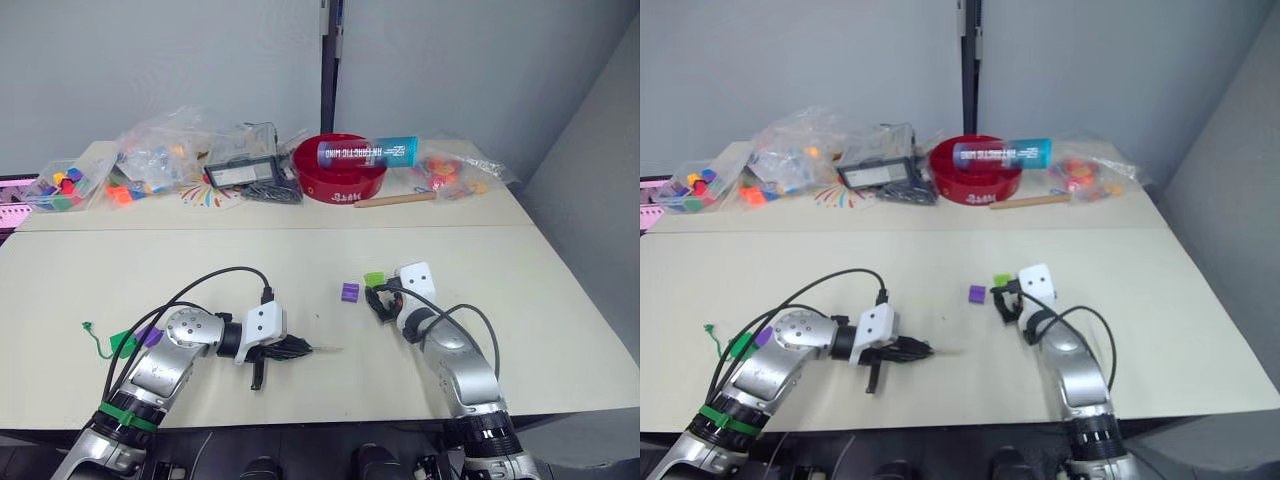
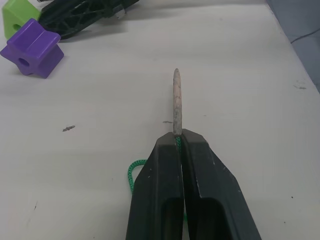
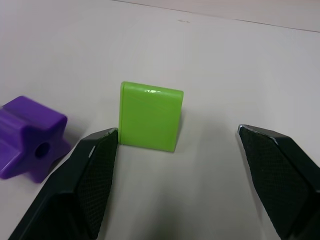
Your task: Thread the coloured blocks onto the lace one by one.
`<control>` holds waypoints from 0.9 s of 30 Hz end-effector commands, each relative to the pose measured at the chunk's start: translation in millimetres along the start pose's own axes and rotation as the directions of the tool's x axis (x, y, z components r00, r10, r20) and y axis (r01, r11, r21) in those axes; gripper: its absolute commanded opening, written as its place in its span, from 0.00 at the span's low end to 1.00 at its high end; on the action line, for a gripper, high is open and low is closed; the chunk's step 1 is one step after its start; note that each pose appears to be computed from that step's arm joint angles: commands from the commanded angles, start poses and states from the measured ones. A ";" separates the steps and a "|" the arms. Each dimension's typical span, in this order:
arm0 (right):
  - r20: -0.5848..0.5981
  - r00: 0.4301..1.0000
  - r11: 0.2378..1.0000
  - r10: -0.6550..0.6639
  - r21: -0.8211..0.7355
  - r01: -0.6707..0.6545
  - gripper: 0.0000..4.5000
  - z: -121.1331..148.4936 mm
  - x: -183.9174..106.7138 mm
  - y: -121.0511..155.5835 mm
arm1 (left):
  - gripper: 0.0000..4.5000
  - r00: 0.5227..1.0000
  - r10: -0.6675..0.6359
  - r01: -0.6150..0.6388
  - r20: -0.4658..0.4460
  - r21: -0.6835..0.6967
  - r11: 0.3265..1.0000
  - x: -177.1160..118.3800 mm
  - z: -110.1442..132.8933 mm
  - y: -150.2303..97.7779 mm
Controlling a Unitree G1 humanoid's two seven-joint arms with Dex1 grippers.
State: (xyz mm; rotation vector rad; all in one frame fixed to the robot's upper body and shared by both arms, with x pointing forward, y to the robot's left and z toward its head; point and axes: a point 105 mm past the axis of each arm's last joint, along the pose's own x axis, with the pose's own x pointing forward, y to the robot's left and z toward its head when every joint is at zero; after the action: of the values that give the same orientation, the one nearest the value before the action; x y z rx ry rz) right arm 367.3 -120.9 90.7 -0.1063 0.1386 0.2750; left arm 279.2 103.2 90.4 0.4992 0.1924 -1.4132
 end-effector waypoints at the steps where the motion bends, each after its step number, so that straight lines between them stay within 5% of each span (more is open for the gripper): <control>1: 0.052 0.999 1.000 -0.006 -0.012 0.006 0.89 12.6 6.0 6.9 | 0.00 1.000 0.018 -0.019 0.016 0.032 0.999 -5.5 6.0 3.5; 4: 0.051 0.999 1.000 -0.005 -0.026 0.007 0.78 11.2 8.0 15.0 | 0.00 1.000 0.019 -0.020 0.017 0.031 0.999 -5.7 6.1 3.4; 11: 0.047 0.997 0.998 -0.058 -0.005 0.058 0.26 9.7 6.4 9.4 | 0.00 1.000 0.021 -0.021 0.016 0.030 0.999 -7.1 5.1 3.4; 20: 0.098 0.993 0.997 -0.068 0.046 0.063 0.25 20.0 -27.2 13.1 | 0.00 1.000 0.019 -0.020 0.012 0.025 0.999 -9.8 1.7 2.9; 27: 0.051 0.994 0.994 0.093 0.054 -0.096 0.25 19.9 -94.8 68.4 | 0.00 1.000 0.028 -0.028 0.009 0.028 0.999 -15.6 0.7 6.2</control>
State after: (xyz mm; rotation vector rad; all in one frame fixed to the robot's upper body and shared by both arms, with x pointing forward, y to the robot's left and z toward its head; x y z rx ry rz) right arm 270.7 -91.8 99.8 -0.0502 0.1530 0.3083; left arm 280.8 115.2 89.3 0.5080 0.1993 -1.3957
